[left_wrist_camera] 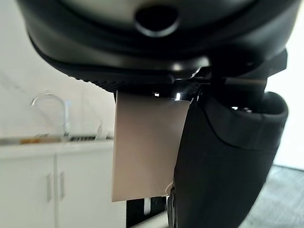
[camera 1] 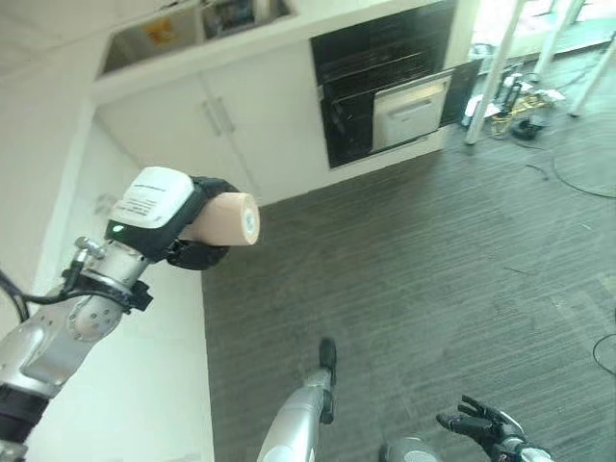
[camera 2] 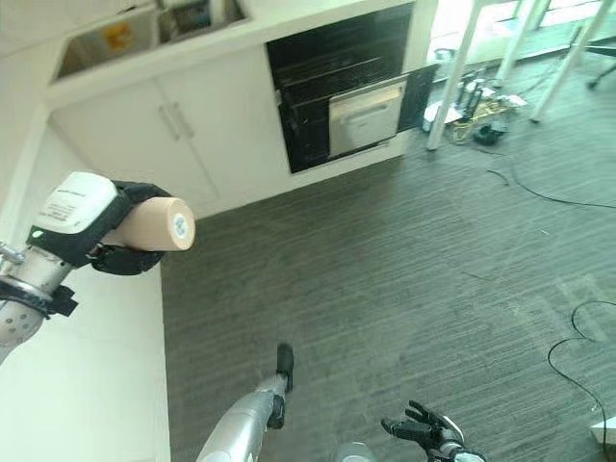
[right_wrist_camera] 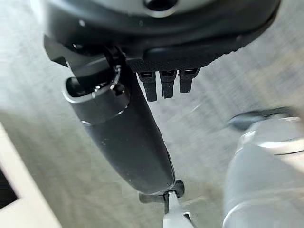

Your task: Place the dishes in the dishwasher.

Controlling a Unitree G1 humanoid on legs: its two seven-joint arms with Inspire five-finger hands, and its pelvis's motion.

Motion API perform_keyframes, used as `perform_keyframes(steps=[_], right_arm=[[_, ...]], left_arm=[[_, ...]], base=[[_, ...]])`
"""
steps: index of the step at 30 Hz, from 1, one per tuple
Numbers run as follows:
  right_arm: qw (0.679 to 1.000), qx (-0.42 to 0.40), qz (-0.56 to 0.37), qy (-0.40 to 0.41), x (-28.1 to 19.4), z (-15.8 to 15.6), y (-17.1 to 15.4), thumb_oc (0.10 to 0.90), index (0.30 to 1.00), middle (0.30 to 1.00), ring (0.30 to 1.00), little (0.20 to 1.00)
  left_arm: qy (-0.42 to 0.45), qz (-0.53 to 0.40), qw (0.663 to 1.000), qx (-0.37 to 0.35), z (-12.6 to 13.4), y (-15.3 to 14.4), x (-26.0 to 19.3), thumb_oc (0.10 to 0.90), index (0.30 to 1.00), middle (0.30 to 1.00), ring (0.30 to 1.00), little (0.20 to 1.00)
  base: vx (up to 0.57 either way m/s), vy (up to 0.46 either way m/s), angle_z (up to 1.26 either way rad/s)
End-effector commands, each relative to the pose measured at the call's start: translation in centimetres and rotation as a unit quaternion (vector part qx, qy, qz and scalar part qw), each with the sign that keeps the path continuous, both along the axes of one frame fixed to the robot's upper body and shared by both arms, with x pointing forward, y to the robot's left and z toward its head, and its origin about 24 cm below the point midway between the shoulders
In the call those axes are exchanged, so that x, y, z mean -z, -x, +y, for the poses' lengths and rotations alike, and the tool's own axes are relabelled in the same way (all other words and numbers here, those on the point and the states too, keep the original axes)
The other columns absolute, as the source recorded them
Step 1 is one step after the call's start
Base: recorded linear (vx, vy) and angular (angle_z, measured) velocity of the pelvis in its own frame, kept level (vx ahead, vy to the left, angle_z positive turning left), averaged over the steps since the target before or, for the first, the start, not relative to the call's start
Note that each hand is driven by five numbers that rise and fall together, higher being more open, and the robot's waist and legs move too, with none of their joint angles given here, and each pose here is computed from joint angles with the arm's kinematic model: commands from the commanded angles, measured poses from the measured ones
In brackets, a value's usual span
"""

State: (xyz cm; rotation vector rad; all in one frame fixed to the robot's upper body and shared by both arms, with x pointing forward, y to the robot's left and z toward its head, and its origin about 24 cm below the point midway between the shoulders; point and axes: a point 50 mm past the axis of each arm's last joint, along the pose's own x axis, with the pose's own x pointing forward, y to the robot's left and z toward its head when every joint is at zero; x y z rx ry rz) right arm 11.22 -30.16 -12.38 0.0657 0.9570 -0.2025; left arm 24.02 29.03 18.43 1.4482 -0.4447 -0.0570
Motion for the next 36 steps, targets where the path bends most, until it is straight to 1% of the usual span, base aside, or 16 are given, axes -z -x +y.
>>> perform_keyframes(steps=[1, 4, 8, 12, 15, 17, 18, 20, 21, 24, 26, 28, 29, 31, 34, 36], right_arm=[[0.996, -0.030, -0.079, -0.012, -1.4, 2.0, -5.3, 0.800, 0.900, 0.900, 0.900, 0.900], [0.996, -0.047, -0.079, -0.016, -1.3, 3.3, -5.7, 0.800, 0.900, 0.900, 0.900, 0.900], [0.991, -0.074, -0.109, -0.017, -2.1, 4.0, -7.3, 0.800, 0.900, 0.900, 0.900, 0.900], [0.987, -0.095, -0.126, -0.030, -2.9, 4.0, -8.7, 0.800, 0.900, 0.900, 0.900, 0.900], [0.987, -0.106, -0.105, -0.057, -2.7, 4.4, -8.6, 0.800, 0.900, 0.900, 0.900, 0.900], [0.985, -0.120, -0.099, -0.073, -2.5, 4.7, -8.3, 0.800, 0.900, 0.900, 0.900, 0.900], [0.984, -0.131, -0.094, -0.075, -2.3, 4.9, -7.9, 0.800, 0.900, 0.900, 0.900, 0.900], [0.984, -0.118, -0.100, -0.085, -2.2, 4.5, -7.4, 0.800, 0.900, 0.900, 0.900, 0.900], [0.985, -0.096, -0.109, -0.090, -2.2, 3.9, -7.0, 0.800, 0.900, 0.900, 0.900, 0.900], [0.987, -0.062, -0.117, -0.094, -1.9, 2.7, -5.5, 0.800, 0.900, 0.900, 0.900, 0.900], [0.987, -0.056, -0.118, -0.094, -1.8, 2.4, -5.1, 0.800, 0.900, 0.900, 0.900, 0.900], [0.988, -0.051, -0.117, -0.092, -1.8, 2.1, -4.9, 0.800, 0.900, 0.900, 0.900, 0.900], [0.983, -0.024, -0.110, -0.147, -0.9, 5.3, -6.1, 0.800, 0.900, 0.900, 0.900, 0.900], [0.982, -0.045, -0.117, -0.139, -1.0, 6.3, -6.6, 0.800, 0.900, 0.900, 0.900, 0.900], [0.985, -0.035, -0.132, -0.107, -1.5, 6.2, -7.6, 0.800, 0.900, 0.900, 0.900, 0.900], [0.984, -0.054, -0.144, -0.093, -1.9, 6.5, -8.3, 0.800, 0.900, 0.900, 0.900, 0.900]], left_arm=[[-0.023, -0.184, 0.982, 0.015, 0.1, 0.1, -8.7, 0.400, 0.300, 0.300, 0.300, 0.300], [-0.026, -0.173, 0.984, 0.003, 1.1, 0.1, -8.9, 0.400, 0.300, 0.300, 0.300, 0.300], [-0.036, -0.198, 0.980, -0.002, 1.0, -0.3, -9.4, 0.400, 0.300, 0.300, 0.300, 0.300], [-0.022, -0.219, 0.975, -0.015, 1.3, -0.6, -10.6, 0.400, 0.300, 0.300, 0.300, 0.300], [-0.011, -0.209, 0.978, -0.017, 1.5, -0.4, -10.6, 0.400, 0.300, 0.300, 0.300, 0.300], [-0.009, -0.207, 0.978, -0.010, 1.2, -0.1, -10.4, 0.400, 0.300, 0.300, 0.300, 0.300], [-0.007, -0.213, 0.977, 0.002, 0.6, 0.1, -10.5, 0.400, 0.300, 0.300, 0.300, 0.300], [0.000, -0.228, 0.973, 0.024, -0.5, 0.2, -11.1, 0.400, 0.300, 0.300, 0.300, 0.300], [0.004, -0.234, 0.971, 0.042, -1.3, 0.1, -11.5, 0.400, 0.300, 0.300, 0.300, 0.300], [0.015, -0.242, 0.967, 0.076, -3.3, -0.5, -12.2, 0.400, 0.300, 0.300, 0.300, 0.300], [0.019, -0.244, 0.966, 0.080, -3.8, -0.8, -11.9, 0.400, 0.300, 0.300, 0.300, 0.300], [0.024, -0.245, 0.966, 0.076, -3.8, -0.8, -11.7, 0.400, 0.300, 0.300, 0.300, 0.300], [0.136, -0.073, 0.987, 0.033, -5.6, -6.0, 1.0, 0.400, 0.300, 0.300, 0.300, 0.300], [0.138, -0.083, 0.987, 0.030, -6.0, -5.6, 1.3, 0.400, 0.300, 0.300, 0.300, 0.300], [0.147, -0.099, 0.984, 0.030, -6.4, -5.4, 0.7, 0.400, 0.300, 0.300, 0.300, 0.300], [0.148, -0.110, 0.983, 0.019, -6.3, -5.3, -0.1, 0.400, 0.300, 0.300, 0.300, 0.300]], base=[[0.45, 0.122, -1.25], [0.25, 0.015, -0.10], [0.15, -0.160, 0.03], [0.18, -0.378, 0.59], [0.27, -0.525, 0.01], [0.19, -0.478, 0.20], [0.12, -0.480, 0.35], [0.06, -0.436, 0.72], [-0.03, -0.295, 0.95], [0.04, -0.107, 1.28], [-0.05, 0.030, 1.39], [-0.01, 0.055, -0.06], [0.00, 0.063, -0.22], [-0.02, 0.067, 0.01], [0.01, 0.010, -0.23], [0.01, -0.248, -0.86]])
